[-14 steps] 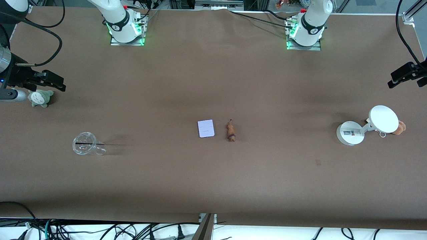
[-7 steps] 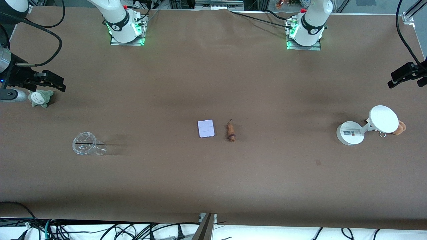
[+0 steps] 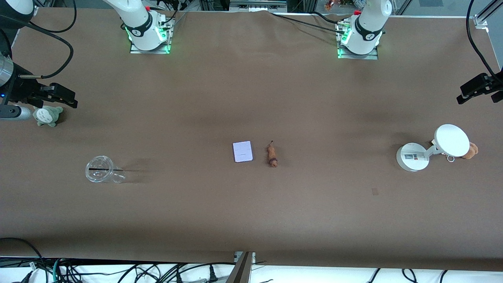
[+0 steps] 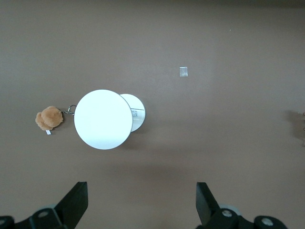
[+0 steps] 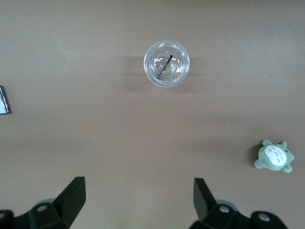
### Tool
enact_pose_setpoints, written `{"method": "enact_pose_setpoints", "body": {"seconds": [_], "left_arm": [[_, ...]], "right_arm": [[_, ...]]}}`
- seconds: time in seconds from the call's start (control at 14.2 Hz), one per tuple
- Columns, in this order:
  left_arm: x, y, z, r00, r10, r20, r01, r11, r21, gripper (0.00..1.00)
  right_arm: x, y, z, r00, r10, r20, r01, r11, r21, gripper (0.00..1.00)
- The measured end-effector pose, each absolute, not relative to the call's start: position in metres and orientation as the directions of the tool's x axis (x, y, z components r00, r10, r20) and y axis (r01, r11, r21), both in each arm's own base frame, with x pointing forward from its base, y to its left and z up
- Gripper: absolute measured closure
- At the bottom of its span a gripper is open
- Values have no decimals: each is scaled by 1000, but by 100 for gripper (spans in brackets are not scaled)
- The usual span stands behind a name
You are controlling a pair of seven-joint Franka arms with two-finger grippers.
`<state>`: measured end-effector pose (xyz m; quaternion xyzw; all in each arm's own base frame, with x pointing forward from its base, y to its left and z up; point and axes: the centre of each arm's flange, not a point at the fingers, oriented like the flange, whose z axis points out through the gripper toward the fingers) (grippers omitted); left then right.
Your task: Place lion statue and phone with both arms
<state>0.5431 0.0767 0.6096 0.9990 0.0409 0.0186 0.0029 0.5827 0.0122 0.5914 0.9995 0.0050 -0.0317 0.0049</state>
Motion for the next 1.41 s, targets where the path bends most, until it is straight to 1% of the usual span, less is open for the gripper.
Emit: {"method": "enact_pose_setpoints", "body": {"seconds": [0.49,1.41], "left_arm": [[543,77,609,996,82,35,81,-997,8,0],[547,73,592,996,81,-22,82,-996,42,0]], "right_arm": [[583,12,592,998,9,-63,10,-1000,9,0],[583,10,591,998,5,-63,6,-1000,10,0]]}}
